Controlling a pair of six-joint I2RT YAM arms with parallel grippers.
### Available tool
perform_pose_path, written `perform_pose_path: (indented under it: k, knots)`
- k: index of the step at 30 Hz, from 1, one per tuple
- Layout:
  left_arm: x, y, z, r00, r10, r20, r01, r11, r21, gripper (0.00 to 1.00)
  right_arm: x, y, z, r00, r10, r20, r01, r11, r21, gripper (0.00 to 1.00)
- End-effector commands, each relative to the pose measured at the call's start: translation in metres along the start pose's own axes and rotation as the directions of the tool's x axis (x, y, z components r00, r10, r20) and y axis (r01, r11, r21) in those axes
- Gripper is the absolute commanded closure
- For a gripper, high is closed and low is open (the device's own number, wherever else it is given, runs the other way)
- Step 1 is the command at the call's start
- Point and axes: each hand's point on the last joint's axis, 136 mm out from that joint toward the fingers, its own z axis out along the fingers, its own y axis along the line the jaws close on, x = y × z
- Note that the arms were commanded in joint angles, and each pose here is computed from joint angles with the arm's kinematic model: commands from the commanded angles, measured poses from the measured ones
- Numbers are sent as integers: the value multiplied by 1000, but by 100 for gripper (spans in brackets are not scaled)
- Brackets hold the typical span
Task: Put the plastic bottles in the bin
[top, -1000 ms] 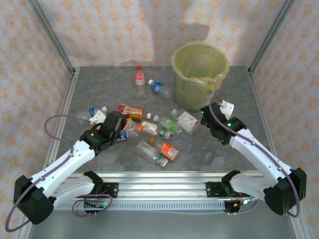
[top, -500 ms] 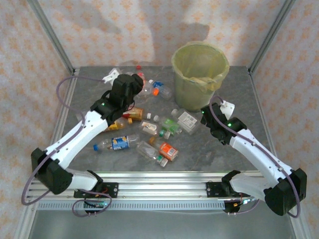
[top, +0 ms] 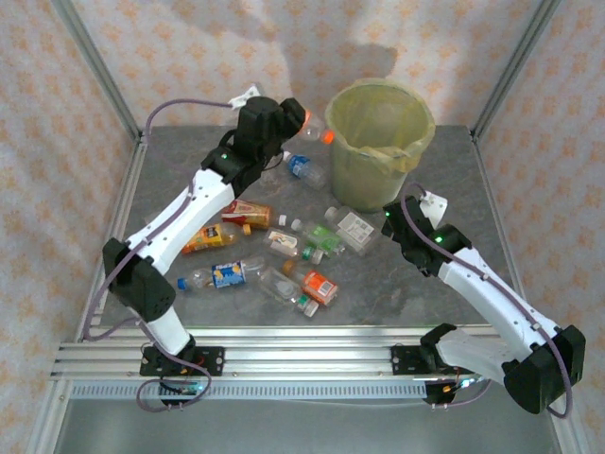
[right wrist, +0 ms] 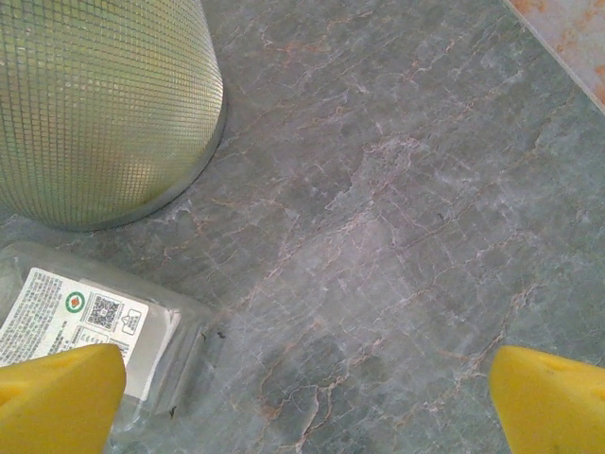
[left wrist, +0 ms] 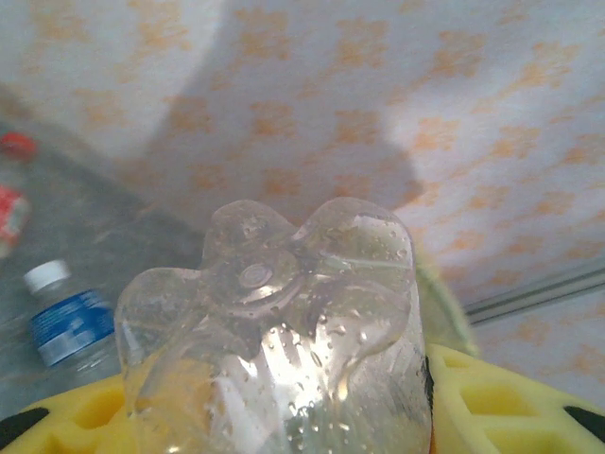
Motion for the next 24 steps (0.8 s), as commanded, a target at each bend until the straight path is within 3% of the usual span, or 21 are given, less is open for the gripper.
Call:
perform_pose_path:
  k: [1, 12, 18, 24]
  knots:
    - [-19, -41, 9, 999, 13, 33, -17, 992, 127, 56, -4, -1, -3, 999, 32, 8, -31, 999, -5, 1]
    - [8, -103, 94, 995, 97, -36, -81, 946, 314, 57, 3, 2, 5, 999, 36, -2, -36, 999, -12, 1]
    - [39, -106, 121, 980, 185, -68, -144, 906, 398, 60, 3, 7, 11, 999, 35, -8, -35, 999, -9, 1]
    - [60, -92, 138, 961, 266, -78, -214, 892, 398, 59, 5, 17, 16, 999, 46, -25, -47, 998, -30, 1]
